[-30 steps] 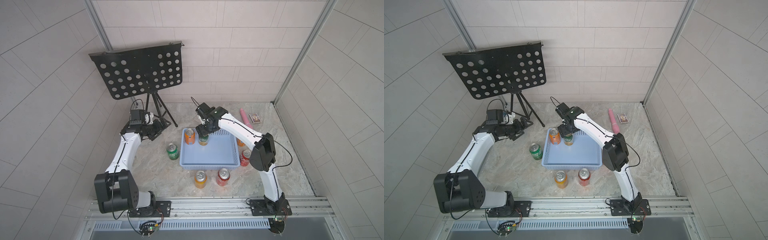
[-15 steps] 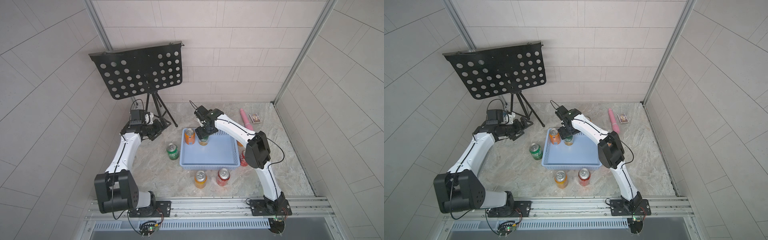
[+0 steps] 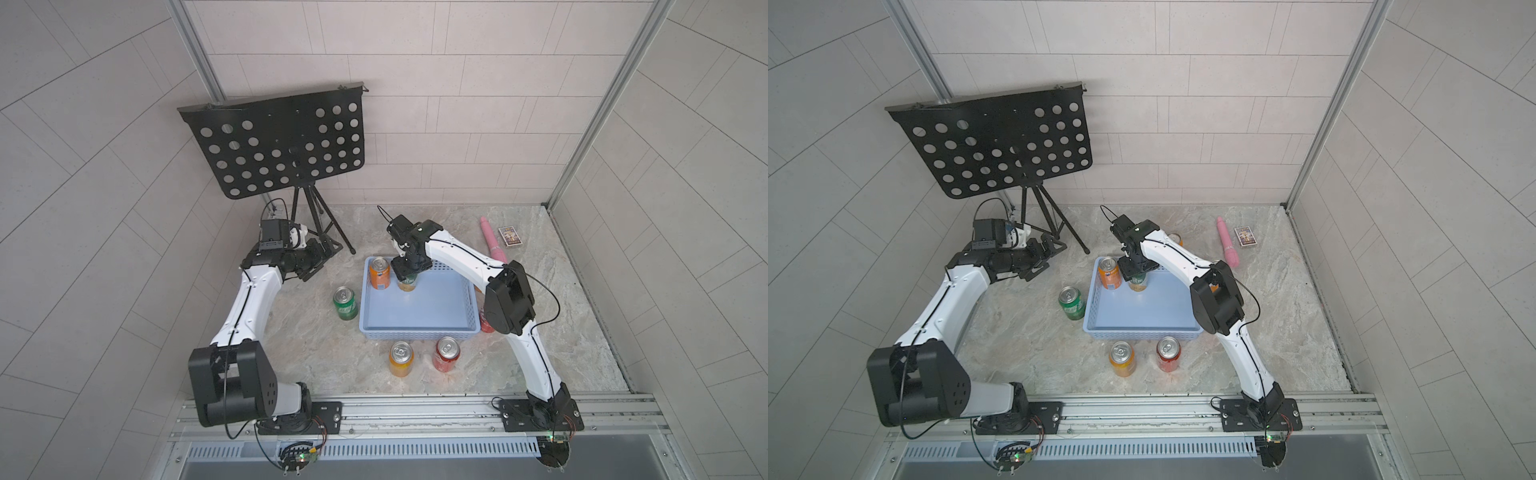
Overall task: Take out the drinks from the basket
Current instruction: Pick up the drink from the basket, then place the drink at the center of the board.
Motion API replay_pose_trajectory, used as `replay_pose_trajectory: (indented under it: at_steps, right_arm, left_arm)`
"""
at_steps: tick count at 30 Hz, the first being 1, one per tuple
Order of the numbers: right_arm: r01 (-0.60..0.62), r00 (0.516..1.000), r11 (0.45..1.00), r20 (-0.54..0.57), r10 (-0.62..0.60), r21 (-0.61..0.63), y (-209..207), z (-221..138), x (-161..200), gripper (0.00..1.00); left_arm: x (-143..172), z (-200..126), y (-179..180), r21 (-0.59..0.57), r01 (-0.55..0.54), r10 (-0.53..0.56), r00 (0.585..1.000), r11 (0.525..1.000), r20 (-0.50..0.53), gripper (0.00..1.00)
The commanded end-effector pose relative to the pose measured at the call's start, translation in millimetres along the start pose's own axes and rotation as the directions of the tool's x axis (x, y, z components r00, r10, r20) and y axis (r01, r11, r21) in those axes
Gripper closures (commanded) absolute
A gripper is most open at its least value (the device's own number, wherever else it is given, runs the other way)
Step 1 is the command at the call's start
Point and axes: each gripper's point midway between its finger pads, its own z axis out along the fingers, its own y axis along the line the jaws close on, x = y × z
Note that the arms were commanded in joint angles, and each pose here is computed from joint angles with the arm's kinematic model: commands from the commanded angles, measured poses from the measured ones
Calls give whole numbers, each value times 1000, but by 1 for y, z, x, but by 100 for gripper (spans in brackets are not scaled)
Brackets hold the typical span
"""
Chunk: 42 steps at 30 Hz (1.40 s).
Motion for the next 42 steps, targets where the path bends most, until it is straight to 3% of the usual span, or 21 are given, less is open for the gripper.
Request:
replay_pose_trajectory:
  at_steps: [1, 6, 20, 26, 30, 42]
  right_arm:
    - [-12, 999, 1000, 45, 12, 5, -8, -40, -4, 71]
    - [-26, 995, 999, 99, 28, -19, -11, -76, -11, 84]
    - [-95, 938, 991, 324, 122, -99, -43, -167, -50, 89]
    - [-116, 922, 988, 360, 145, -103, -57, -165, -71, 88]
    - [-93, 916, 989, 379, 130, -113, -54, -144, -90, 88]
    - [-122, 931, 992, 349, 104, 28, -75, -82, -108, 89]
  left_arm:
    - [2, 1, -4, 37, -1, 2, 1000, 999, -15, 0]
    - [0, 2, -14, 72, 10, -8, 1000, 997, -22, 0]
    - [-5, -3, -71, 194, -50, 56, 998, 980, -26, 0]
    - [-6, 4, -80, 218, -68, 79, 996, 973, -40, 0]
    - [-8, 12, -76, 204, -64, 77, 995, 977, -56, 0]
    - [-2, 18, -59, 143, -91, 104, 991, 985, -81, 0]
